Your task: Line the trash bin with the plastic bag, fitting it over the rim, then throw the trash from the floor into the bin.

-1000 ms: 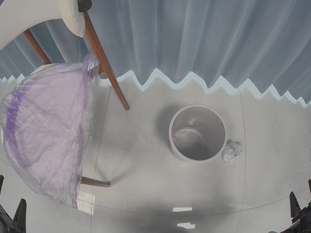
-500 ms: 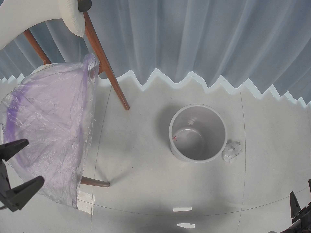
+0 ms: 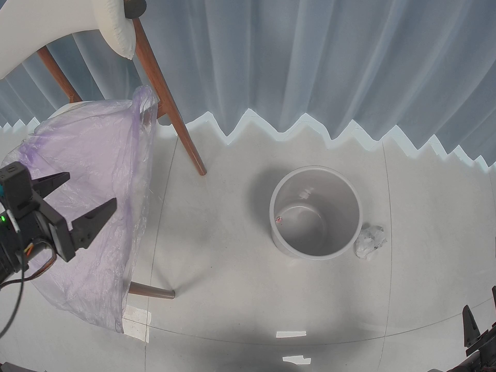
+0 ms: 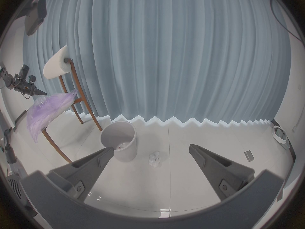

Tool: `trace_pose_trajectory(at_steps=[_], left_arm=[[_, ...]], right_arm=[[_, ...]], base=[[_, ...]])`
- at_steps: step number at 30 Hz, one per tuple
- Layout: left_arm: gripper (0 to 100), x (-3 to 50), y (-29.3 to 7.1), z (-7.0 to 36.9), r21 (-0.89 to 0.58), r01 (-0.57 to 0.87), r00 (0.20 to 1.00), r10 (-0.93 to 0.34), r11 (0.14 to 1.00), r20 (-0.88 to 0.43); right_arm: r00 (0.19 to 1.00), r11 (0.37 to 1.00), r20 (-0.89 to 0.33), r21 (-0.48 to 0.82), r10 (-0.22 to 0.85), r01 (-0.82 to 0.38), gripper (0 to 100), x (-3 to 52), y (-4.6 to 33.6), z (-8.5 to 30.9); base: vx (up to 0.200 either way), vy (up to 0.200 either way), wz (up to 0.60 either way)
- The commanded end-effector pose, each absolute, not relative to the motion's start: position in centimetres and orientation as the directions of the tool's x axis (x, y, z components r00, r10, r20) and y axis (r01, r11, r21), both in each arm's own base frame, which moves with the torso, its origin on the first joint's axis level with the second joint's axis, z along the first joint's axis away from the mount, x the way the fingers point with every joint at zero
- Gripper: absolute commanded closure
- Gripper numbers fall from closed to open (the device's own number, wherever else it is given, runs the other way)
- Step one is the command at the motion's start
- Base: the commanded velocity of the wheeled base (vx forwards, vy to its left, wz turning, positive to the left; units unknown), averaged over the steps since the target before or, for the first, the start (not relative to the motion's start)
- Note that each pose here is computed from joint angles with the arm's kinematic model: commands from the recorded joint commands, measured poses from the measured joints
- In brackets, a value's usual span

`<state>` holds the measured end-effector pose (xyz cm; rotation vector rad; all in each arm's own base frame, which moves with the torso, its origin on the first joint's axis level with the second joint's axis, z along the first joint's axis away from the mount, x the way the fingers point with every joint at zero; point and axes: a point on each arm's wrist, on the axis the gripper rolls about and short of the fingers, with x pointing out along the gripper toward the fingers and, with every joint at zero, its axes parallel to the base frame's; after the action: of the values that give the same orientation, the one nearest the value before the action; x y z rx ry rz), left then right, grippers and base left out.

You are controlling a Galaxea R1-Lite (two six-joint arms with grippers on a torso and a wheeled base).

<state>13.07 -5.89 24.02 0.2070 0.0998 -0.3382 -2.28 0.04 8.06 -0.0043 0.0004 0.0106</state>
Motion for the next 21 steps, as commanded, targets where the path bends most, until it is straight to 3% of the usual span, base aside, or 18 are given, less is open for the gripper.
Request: trace_pose_trajectory(at_steps=[1, 12, 21], left_arm=[[0, 15.4, -10.0, 22.7, 0.277, 0.377, 0.919, -0.321, 0.884, -0.227], [0, 18.0, -11.3, 20.5, 0.489, 0.248, 0.947, -0.104, 0.836, -0.303], [0, 20.2, -11.9, 19.3, 0.575, 0.209, 0.958, -0.046, 0.791, -0.285]], right_arm=[[1.0, 1.0, 0.0, -0.002, 0.009, -0.009, 0, -2.3, 0.0, 7.5], [1.0, 1.0, 0.0, 0.003, 0.009, -0.009, 0, -2.3, 0.0, 7.5], [1.0, 1.0, 0.002, 0.009, 0.008, -0.008, 0, -2.3, 0.0, 7.6]], base=[[0.0, 0.0, 0.0], [0.0, 0.0, 0.0], [0.0, 0.0, 0.0]])
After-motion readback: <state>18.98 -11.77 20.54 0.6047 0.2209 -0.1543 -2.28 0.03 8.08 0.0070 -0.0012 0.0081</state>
